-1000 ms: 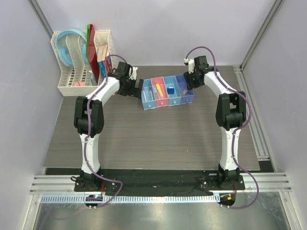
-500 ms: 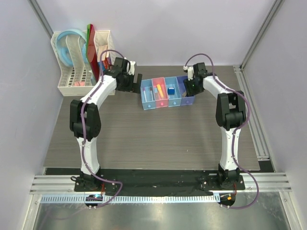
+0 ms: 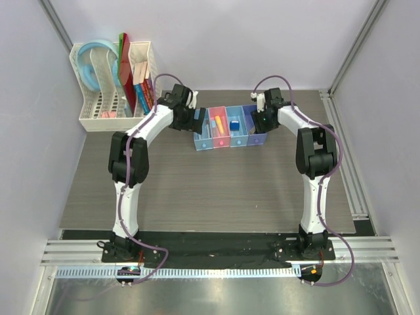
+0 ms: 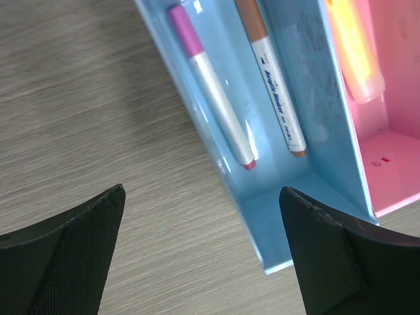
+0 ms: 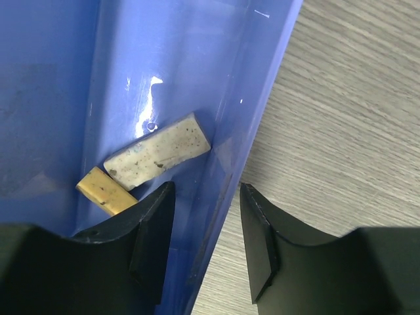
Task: Sort the stationery into containers
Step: Move the storage box to the center of the board.
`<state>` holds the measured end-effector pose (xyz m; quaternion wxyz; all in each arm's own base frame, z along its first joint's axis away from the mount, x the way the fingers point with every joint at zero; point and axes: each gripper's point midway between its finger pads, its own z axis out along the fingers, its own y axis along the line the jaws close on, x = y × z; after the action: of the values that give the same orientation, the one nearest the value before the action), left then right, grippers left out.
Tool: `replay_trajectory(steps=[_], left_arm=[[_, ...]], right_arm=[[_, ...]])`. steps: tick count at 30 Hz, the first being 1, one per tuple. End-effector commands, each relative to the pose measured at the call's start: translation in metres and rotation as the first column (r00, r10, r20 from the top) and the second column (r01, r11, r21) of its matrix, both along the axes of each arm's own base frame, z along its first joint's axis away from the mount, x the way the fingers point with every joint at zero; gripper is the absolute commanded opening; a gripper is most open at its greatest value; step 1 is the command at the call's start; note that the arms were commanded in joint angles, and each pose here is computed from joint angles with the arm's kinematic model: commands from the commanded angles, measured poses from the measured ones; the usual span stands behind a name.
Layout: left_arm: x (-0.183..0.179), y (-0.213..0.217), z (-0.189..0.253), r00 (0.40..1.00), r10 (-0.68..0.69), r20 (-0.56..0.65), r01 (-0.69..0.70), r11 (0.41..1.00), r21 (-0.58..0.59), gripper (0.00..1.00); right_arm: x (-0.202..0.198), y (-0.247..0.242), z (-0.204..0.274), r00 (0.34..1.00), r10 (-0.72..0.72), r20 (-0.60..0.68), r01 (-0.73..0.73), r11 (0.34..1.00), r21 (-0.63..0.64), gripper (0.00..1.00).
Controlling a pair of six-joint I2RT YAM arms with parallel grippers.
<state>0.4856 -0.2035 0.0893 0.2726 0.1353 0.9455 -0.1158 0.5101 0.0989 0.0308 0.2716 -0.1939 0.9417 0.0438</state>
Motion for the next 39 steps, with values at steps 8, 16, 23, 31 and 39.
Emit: replay_trajectory(steps=[8,16,23,31,39], left_arm=[[-0.007,0.003,-0.015,1.0,-0.017,-0.018,0.018,0.998,0.053,1.0],[-0.029,0.007,-0.017,0.998,-0.038,-0.056,0.041,0.998,0.048,1.0],[-0.05,0.009,-0.016,0.995,-0.059,-0.081,0.063,0.997,0.039,1.0],[-0.072,0.012,-0.014,0.99,-0.089,-0.106,0.092,0.995,0.024,1.0],[-0.09,0.011,-0.01,0.986,-0.113,-0.123,0.115,0.993,0.005,1.0]], right_arm=[[-0.01,0.015,0.039,0.997,0.024,0.069,-0.025,0.999,0.027,0.49],[-0.032,0.028,0.042,0.996,0.055,0.068,-0.056,0.998,0.012,0.49],[-0.059,0.037,0.044,0.995,0.086,0.056,-0.087,0.996,0.003,0.48],[-0.087,0.042,0.045,0.991,0.127,0.05,-0.126,0.992,-0.022,0.48],[-0.106,0.05,0.043,0.987,0.157,0.039,-0.156,0.987,-0.026,0.48]])
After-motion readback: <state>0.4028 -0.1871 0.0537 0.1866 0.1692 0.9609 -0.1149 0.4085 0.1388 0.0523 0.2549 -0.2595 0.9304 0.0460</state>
